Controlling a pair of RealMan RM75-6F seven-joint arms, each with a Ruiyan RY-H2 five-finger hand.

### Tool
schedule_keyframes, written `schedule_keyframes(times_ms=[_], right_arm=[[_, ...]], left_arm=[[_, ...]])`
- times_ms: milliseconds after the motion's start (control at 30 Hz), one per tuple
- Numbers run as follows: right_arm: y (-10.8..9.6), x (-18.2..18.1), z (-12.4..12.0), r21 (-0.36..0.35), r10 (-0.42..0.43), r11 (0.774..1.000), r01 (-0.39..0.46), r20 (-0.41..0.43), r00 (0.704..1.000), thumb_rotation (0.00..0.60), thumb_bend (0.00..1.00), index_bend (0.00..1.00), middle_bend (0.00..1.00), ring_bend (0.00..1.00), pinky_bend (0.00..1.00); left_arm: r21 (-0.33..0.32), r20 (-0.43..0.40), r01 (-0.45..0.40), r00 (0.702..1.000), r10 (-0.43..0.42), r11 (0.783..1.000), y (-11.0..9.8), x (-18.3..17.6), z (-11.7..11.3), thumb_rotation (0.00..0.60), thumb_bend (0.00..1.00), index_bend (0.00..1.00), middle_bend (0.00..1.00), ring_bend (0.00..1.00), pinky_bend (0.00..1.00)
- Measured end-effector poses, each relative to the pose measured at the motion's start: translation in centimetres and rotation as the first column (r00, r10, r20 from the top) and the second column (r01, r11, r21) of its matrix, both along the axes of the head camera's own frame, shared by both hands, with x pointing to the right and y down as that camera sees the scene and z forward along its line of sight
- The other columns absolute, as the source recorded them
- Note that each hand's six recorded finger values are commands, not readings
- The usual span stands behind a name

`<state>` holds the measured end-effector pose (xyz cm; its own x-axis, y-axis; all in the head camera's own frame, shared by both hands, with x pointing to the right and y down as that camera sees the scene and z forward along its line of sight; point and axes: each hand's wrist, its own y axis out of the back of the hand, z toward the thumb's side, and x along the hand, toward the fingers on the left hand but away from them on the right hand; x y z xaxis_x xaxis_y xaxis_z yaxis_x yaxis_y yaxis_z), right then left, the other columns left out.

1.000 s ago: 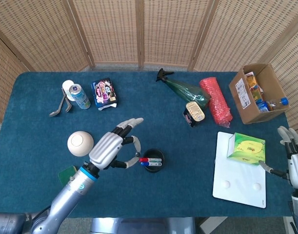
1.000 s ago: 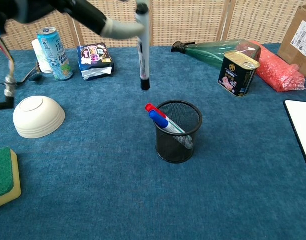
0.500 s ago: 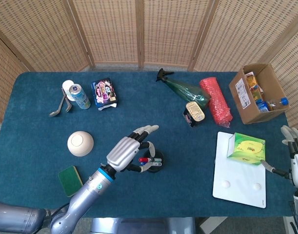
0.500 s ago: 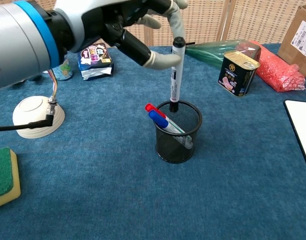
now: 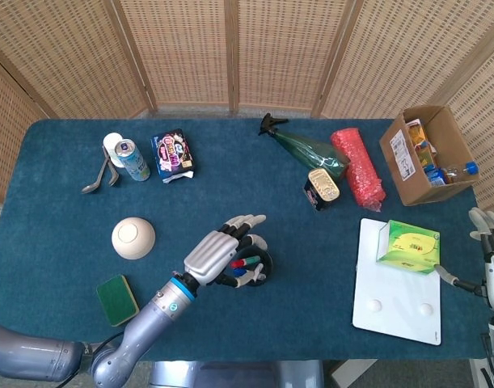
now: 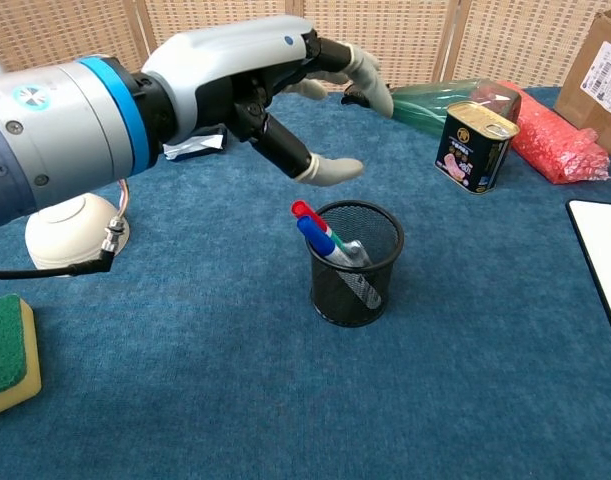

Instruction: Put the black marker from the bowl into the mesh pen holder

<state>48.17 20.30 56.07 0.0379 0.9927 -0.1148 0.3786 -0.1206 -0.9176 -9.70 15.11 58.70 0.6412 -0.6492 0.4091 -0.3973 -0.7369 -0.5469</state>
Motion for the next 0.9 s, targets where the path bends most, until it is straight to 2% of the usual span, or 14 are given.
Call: schedule_keyframes(times_ms=[167,333,467,567,733,900], right_arm=[[0.0,-0.1,-0.1,0.002,-0.004,1.0,0.004,0.0,1.0,0.6,0.0,0.0,0.01,0.0,0.34],[0.1,-0.5,-0.1,0.001,-0.017,1.0,0.017,0.001,1.0,0.6,0.0,0.0,0.01,0.0,0.34],[0.2,-0.9,-0.1,0.0,-0.027,1.0,0.027,0.003,1.0,0.6,0.0,0.0,0.01,0.0,0.34],[0.2,-1.2,-0.1,-0.002,-0.035,0.999,0.035,-0.002,0.999,0.6,0.0,0.0,0.01,0.0,0.34],[0.4,-1.7,0.0,-0.018,-0.044,0.999,0.044,-0.015,0.999,0.6,0.0,0.0,0.0,0.0,0.34],[0.5,-1.7,0.1,-0.042,-0.048,0.998,0.046,-0.055,0.997,0.6,0.0,0.0,0.0,0.0,0.34]], left_arm=[[0.021,0.001,0.01,1.0,-0.01,1.0,-0.3,-0.8,-0.2,0.6,0.34,0.14,0.0,0.0,0.01],[0.099,0.018,0.019,1.0,-0.021,0.995,-1.0,-2.9,-1.6,0.6,0.34,0.14,0.0,0.0,0.01],[0.184,0.077,0.024,0.996,-0.039,0.983,-1.5,-6.2,-2.7,0.6,0.34,0.14,0.0,0.0,0.0],[0.233,0.156,0.043,0.984,-0.081,0.972,-1.7,-9.9,-3.1,0.6,0.34,0.17,0.0,0.0,0.0],[0.359,0.281,0.112,0.934,-0.222,0.926,-2.1,-18.2,-4.2,0.6,0.34,0.2,0.0,0.0,0.01],[0.399,0.387,0.173,0.859,-0.336,0.901,0.0,-26.4,-4.0,0.6,0.34,0.21,0.0,0.0,0.0]])
